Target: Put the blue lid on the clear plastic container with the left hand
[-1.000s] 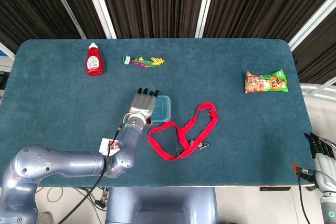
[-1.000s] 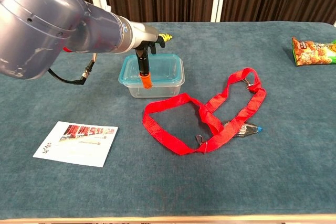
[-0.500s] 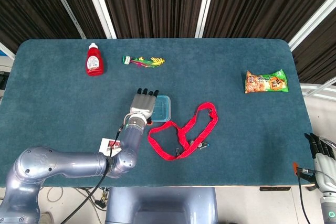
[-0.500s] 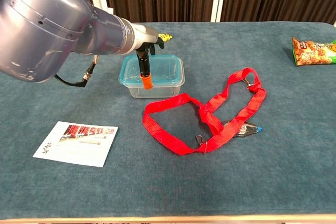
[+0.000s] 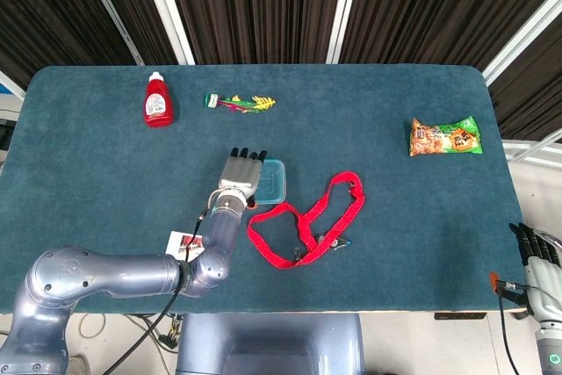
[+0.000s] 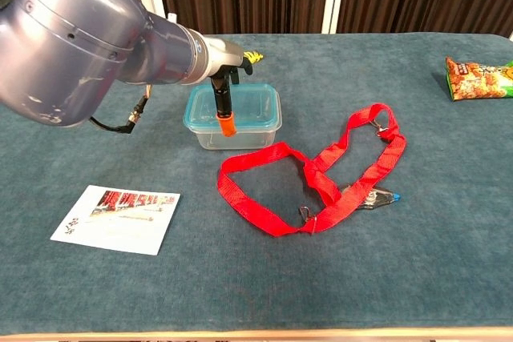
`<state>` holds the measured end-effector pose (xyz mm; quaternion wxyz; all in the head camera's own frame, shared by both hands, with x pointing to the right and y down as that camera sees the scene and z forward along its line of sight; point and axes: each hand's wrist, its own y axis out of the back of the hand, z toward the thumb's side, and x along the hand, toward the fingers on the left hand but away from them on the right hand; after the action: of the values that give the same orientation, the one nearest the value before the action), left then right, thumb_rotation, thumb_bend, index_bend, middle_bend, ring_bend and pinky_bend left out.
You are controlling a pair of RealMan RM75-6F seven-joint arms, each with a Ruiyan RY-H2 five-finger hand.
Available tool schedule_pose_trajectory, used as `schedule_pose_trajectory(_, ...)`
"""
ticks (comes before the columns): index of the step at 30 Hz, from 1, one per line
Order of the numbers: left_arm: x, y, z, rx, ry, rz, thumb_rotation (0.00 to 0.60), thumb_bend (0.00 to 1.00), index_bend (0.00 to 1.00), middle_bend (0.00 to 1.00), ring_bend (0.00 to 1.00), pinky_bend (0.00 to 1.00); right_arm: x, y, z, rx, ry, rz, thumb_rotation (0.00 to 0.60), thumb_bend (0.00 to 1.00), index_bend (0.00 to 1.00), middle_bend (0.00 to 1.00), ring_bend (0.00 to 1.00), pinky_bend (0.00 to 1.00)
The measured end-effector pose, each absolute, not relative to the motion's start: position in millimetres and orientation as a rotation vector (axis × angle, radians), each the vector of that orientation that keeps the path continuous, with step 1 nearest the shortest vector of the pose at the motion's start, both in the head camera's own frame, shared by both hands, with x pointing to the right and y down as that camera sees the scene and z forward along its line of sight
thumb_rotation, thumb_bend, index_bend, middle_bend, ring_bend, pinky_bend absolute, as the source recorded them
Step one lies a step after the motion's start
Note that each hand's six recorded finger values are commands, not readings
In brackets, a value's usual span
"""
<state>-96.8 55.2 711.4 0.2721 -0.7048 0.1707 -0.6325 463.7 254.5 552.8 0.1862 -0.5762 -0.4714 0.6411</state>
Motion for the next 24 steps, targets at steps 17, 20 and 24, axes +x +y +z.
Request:
schedule_pose_trajectory(17, -95.5, 56.0, 714.2, -1.886, 0.451, -1.714, 0.6, 0.22, 0.04, 0.44, 0.03, 0.0, 464.1, 254.4, 552.6, -1.622, -1.335, 1.807, 0.6, 0.39, 0.06, 0.04, 0.02, 0.0)
schedule_pose_trajectory(20, -96.8, 55.8, 715.4, -1.879, 0.451, -1.718, 0.6, 0.22, 0.04, 0.44, 0.03, 0.0, 464.1, 254.3, 552.5, -1.622, -1.336, 1.806, 0.6, 0.39, 0.06, 0.04, 0.02, 0.0)
schedule_pose_trajectory(24, -96.5, 57.1, 716.9, -1.88, 0.444, -1.718, 0.6, 0.21, 0.04, 0.44, 0.03, 0.0, 464.3, 254.4, 552.6, -1.622, -1.337, 1.808, 0.6, 0.39, 0.06, 0.04, 0.02, 0.0)
